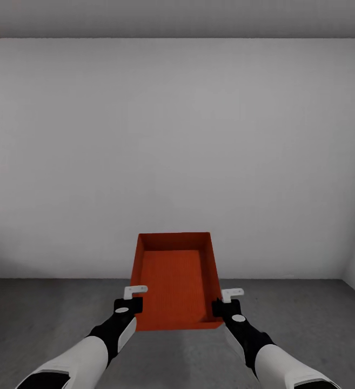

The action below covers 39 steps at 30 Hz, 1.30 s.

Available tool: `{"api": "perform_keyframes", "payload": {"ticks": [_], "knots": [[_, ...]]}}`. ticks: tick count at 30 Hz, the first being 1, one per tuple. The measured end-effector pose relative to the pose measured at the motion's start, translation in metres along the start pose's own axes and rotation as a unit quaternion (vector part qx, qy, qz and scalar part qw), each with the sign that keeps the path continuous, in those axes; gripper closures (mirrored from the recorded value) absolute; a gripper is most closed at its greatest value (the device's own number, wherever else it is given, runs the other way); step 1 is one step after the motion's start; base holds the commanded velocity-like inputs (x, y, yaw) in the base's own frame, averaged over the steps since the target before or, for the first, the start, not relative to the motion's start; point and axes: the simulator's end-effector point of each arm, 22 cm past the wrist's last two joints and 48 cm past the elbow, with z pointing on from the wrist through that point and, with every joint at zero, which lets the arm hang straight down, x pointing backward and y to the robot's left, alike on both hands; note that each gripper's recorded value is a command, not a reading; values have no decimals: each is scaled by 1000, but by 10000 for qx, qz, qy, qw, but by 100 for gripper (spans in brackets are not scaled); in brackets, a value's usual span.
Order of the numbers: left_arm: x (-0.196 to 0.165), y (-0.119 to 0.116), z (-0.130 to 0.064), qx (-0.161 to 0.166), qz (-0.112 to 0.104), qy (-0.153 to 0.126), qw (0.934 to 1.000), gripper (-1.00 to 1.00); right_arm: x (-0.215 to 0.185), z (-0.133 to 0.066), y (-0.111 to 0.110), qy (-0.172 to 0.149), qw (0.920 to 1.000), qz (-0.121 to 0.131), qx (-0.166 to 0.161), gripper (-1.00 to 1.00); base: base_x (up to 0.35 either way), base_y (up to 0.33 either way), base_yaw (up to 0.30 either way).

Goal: Move the two storage containers from the living room to the garage. In the garage, place one container on the floor and stack the other container on top of it (either order is fine).

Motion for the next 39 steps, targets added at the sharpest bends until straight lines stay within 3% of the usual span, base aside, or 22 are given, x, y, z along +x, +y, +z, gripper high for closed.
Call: {"api": "perform_keyframes", "payload": {"ticks": [20, 39], "knots": [[-2, 1, 0, 1, 23, -8, 10000, 100, 0, -1, 1, -4, 10000, 24, 2, 100, 285, 0, 0], [0, 1, 1, 17, -53, -38, 10000, 100, -4, 0, 1, -50, 10000, -69, 8, 100, 14, 0, 0]]}}
